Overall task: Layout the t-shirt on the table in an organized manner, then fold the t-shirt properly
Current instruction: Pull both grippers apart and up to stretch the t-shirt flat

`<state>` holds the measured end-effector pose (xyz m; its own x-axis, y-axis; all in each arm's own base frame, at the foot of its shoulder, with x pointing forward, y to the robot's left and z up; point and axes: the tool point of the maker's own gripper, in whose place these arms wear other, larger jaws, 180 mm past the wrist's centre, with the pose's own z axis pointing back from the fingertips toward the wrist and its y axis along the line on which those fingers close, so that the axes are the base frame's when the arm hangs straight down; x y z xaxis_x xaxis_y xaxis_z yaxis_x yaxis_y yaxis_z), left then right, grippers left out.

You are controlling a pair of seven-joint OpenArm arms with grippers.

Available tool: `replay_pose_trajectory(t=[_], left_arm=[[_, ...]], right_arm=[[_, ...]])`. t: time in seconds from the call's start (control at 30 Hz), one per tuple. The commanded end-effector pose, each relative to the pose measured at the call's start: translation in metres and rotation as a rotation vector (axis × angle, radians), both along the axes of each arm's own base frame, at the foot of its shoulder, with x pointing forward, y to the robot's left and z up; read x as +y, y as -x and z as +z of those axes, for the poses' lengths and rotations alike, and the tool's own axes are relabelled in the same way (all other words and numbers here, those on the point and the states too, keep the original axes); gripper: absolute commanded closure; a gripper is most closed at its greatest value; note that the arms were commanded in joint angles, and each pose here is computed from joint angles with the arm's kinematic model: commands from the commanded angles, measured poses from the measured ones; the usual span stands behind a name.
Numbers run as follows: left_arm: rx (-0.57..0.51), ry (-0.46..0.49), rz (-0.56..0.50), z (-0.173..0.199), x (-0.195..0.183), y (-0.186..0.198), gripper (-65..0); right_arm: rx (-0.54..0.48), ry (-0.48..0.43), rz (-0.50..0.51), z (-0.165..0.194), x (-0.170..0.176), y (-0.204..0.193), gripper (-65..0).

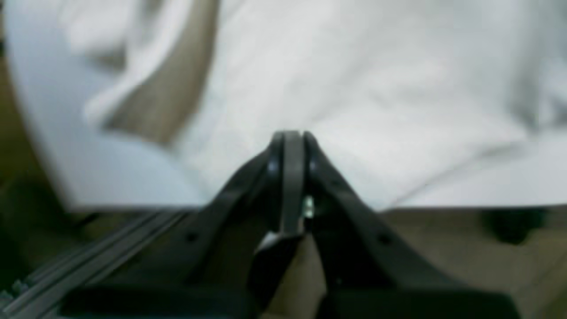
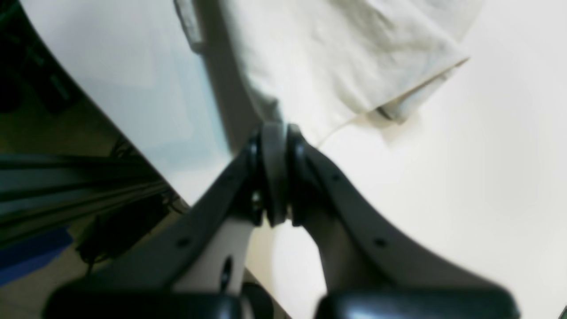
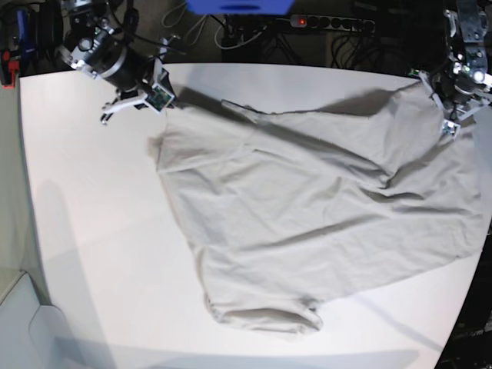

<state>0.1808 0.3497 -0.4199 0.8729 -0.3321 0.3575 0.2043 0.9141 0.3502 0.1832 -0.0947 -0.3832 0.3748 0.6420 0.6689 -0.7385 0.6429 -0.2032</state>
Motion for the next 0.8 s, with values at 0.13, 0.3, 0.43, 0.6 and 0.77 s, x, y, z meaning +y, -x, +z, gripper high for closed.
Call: replay_pose_trajectory(t=[0.13, 0.3, 0.43, 0.6, 0.77], left_arm=[[-0.089, -0.112, 0.048, 0.044, 0.053, -0.014, -0.1], [-0.126, -0.153, 0.071, 0.064, 0.071, -0.019, -0.1], [-0.144, -0.152, 0.069, 0.068, 0.068, -0.022, -0.1], [-0.153, -0.135, 0.059, 0.065, 0.061, -0.028, -0.1], [-0.167, -0.111, 0.061, 0.062, 0.052, -0.033, -0.1]], right_arm=[[0.014, 0.027, 0.023, 0.0, -0.012, 0.013, 0.0], [0.045, 0.045, 0.059, 0.001, -0.013, 0.035, 0.0], [0.049, -0.002, 0.096, 0.006, 0.001, 0.05, 0.0], [0.103, -0.074, 0.152, 0.003, 0.025, 0.08, 0.0], [0.174, -0.156, 0.235, 0.002, 0.062, 0.114, 0.0]])
